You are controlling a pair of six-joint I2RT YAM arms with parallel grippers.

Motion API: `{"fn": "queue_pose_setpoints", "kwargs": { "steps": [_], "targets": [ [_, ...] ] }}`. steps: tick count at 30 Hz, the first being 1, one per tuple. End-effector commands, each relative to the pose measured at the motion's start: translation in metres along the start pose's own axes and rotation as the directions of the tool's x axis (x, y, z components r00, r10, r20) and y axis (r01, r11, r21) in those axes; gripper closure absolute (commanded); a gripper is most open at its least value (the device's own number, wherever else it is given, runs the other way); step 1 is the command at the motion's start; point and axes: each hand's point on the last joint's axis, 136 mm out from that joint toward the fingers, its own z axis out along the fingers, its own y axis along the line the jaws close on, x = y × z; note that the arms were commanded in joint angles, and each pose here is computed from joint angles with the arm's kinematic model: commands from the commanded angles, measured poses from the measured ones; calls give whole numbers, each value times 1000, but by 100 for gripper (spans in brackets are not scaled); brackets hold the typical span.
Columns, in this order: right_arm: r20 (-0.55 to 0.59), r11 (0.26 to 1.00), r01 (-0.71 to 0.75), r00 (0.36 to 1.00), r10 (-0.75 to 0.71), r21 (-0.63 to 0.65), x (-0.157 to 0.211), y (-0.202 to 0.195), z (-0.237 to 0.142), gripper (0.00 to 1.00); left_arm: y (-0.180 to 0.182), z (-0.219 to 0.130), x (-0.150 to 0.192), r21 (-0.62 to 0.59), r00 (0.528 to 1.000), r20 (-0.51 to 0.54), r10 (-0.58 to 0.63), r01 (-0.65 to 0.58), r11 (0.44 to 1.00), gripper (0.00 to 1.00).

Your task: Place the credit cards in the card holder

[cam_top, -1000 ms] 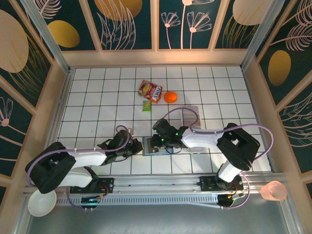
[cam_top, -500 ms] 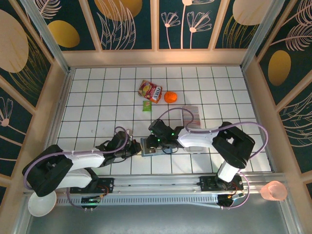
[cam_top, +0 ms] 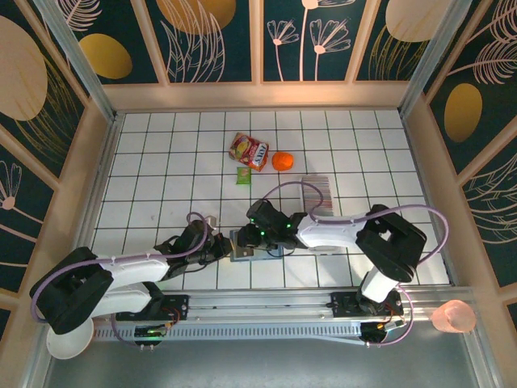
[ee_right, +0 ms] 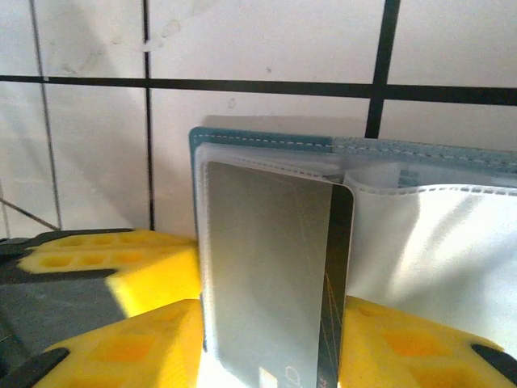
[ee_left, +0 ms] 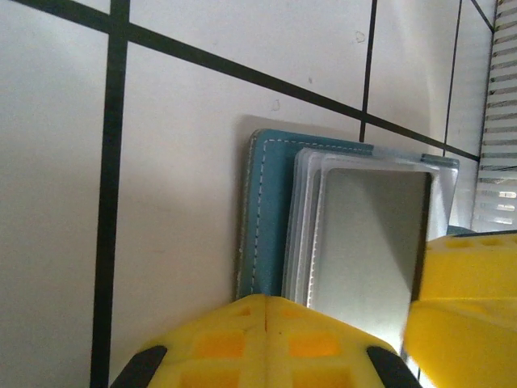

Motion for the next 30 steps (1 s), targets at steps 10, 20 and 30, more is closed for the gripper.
{"fn": "queue_pose_setpoints", "kwargs": {
  "steps": [10, 20, 30],
  "targets": [
    [93, 986, -29, 996, 14, 162, 16, -30, -42, 46, -7, -4, -3, 22, 1000, 18, 21, -21, 1000, 100],
    [92, 974, -51, 995, 31, 221, 23, -49, -35, 46, -6, -2, 0, 14, 1000, 1, 24, -25, 1000, 96],
    [65, 978, -51, 997, 39, 202, 25, -42, -13, 46, 0, 0, 3, 4, 1000, -8, 18, -18, 1000, 97]
  ]
}}
